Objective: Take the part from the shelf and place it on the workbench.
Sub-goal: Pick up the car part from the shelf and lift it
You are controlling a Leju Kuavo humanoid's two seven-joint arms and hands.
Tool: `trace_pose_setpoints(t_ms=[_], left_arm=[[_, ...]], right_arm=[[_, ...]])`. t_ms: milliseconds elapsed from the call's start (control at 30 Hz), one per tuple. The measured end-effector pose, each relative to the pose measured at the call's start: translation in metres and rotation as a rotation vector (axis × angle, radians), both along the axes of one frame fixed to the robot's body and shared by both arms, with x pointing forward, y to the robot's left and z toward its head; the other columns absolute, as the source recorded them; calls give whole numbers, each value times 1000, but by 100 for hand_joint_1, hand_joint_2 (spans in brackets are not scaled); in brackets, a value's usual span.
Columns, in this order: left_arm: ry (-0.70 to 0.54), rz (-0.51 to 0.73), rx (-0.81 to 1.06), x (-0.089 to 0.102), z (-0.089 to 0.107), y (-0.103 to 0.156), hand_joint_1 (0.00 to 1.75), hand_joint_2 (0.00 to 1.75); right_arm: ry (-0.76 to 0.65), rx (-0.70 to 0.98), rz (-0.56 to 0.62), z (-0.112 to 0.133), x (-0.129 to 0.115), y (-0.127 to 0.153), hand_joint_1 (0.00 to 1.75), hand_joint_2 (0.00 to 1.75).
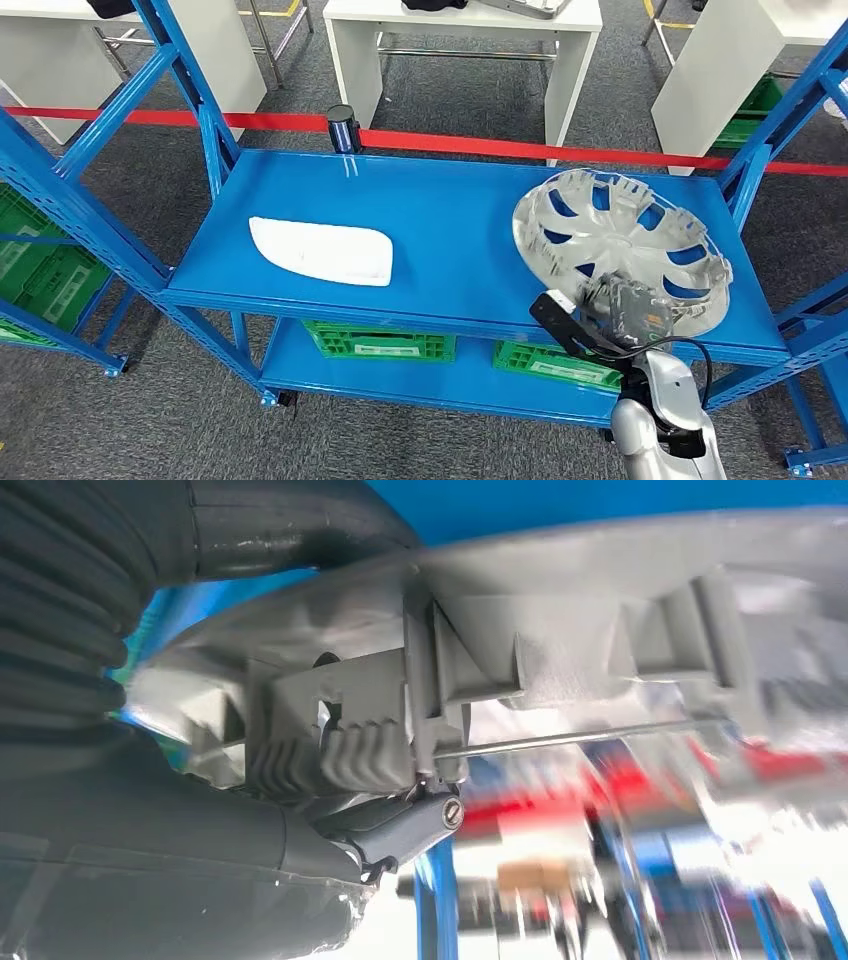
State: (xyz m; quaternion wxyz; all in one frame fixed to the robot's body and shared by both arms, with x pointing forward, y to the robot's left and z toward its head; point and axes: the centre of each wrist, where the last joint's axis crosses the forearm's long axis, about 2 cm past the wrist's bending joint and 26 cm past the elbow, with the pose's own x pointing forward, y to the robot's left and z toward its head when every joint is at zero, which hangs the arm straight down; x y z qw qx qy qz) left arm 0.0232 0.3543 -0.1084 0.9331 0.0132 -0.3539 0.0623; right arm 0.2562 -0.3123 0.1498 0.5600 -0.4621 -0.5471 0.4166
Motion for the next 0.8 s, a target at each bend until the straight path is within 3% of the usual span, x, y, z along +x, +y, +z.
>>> trace_pose_setpoints(t_ms=[200, 633, 800], left_arm=[[21, 3, -39, -4, 0, -1, 0, 175], [17, 28, -48, -6, -1, -6, 0, 175], [7, 29, -46, -6, -1, -6, 0, 175]], right_arm=[[-252, 137, 82, 33, -14, 4, 175, 175], [-438, 288, 160, 61, -29, 6, 175, 175], [-497, 440, 239, 66, -32, 5, 175, 175]])
